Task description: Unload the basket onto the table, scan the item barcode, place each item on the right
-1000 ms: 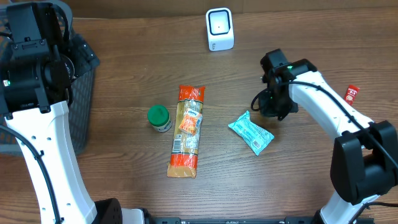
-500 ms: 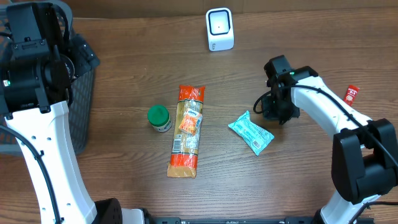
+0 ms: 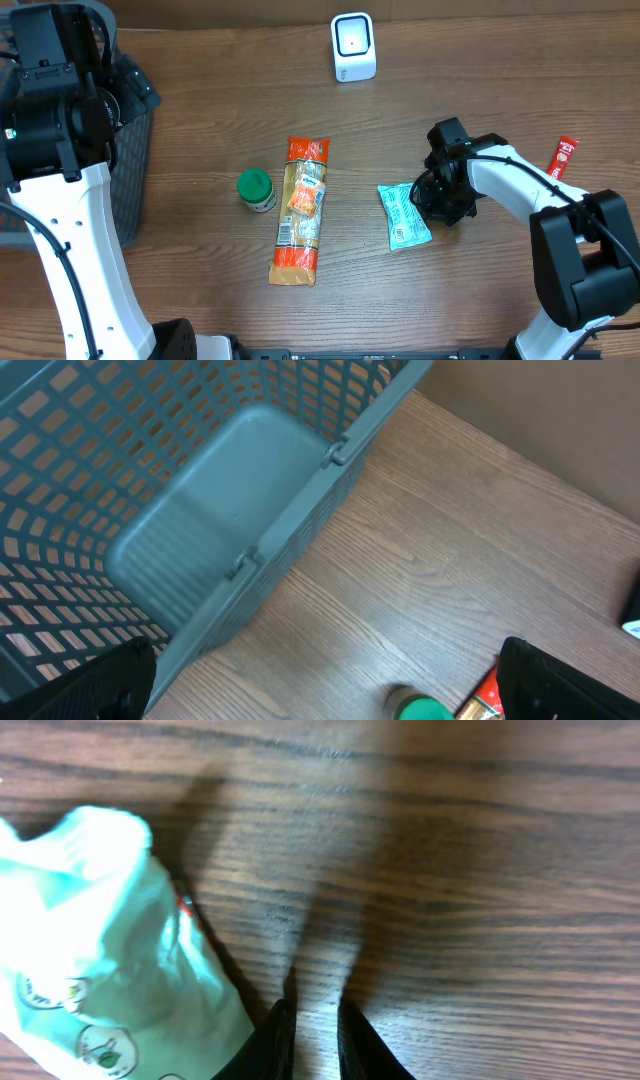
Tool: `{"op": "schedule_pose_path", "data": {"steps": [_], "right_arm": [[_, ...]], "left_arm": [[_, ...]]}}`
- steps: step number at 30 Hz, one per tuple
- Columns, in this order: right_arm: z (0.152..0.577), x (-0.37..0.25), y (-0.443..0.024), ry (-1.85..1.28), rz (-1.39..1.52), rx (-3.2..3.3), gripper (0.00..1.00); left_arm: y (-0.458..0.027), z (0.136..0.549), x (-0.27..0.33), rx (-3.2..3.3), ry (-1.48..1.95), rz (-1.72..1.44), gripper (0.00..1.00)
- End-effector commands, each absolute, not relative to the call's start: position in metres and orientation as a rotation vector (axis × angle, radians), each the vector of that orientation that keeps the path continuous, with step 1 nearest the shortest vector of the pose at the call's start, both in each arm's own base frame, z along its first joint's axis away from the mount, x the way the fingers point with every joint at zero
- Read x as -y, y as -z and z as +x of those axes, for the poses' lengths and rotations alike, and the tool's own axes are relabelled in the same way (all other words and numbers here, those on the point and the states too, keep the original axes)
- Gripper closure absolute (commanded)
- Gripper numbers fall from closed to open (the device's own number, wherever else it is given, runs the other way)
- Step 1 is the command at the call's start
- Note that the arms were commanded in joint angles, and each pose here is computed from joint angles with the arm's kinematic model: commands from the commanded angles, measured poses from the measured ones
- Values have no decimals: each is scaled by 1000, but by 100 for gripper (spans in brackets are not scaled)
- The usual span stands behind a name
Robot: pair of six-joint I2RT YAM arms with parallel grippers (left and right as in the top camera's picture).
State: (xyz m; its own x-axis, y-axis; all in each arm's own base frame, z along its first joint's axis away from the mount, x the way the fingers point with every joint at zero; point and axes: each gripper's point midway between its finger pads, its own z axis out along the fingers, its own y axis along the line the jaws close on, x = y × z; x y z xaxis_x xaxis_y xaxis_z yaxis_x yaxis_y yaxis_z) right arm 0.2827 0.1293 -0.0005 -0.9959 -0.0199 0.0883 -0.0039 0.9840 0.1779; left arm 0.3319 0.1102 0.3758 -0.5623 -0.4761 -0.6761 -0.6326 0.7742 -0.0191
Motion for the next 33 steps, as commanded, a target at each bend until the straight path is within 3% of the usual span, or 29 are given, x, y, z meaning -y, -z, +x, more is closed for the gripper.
{"op": "schedule_pose_path", "data": {"steps": [1,8,11,13,14,16,17,19,21,27,30,33], "right_arm": [[270,-129,9,279,7,2998,82],[277,-132,-4,293,53,2998,90],[292,-136,-29,303,81,3015,89],[304,-140,-48,319,135,3039,83],[311,-142,-55,328,148,3056,69],[325,-147,-67,353,158,3103,30],[332,-149,-70,366,164,3125,19],[344,-153,-73,393,175,3171,16],[349,-153,-73,391,191,3195,7],[348,-157,-74,419,442,3182,7],[345,-170,-77,537,545,3145,15],[344,-178,-80,614,614,3126,31]], "left_arm": [[-378,332,-114,-2269,-315,-821,0],[-378,332,-114,-2269,-315,-821,1],[-378,332,-114,-2269,-315,-821,0],[-378,332,-114,-2269,-315,-821,1],[-378,332,-114,-2269,-315,-821,0],[-378,332,-114,-2270,-315,-820,0],[-378,332,-114,-2269,-315,-821,0],[-378,332,-114,-2269,-315,-821,0],[-378,332,-114,-2270,-316,-820,0],[-378,332,-114,-2269,-315,-821,0],[-378,332,-114,-2269,-315,-821,0],[-378,332,-114,-2270,-315,-820,0]]}}
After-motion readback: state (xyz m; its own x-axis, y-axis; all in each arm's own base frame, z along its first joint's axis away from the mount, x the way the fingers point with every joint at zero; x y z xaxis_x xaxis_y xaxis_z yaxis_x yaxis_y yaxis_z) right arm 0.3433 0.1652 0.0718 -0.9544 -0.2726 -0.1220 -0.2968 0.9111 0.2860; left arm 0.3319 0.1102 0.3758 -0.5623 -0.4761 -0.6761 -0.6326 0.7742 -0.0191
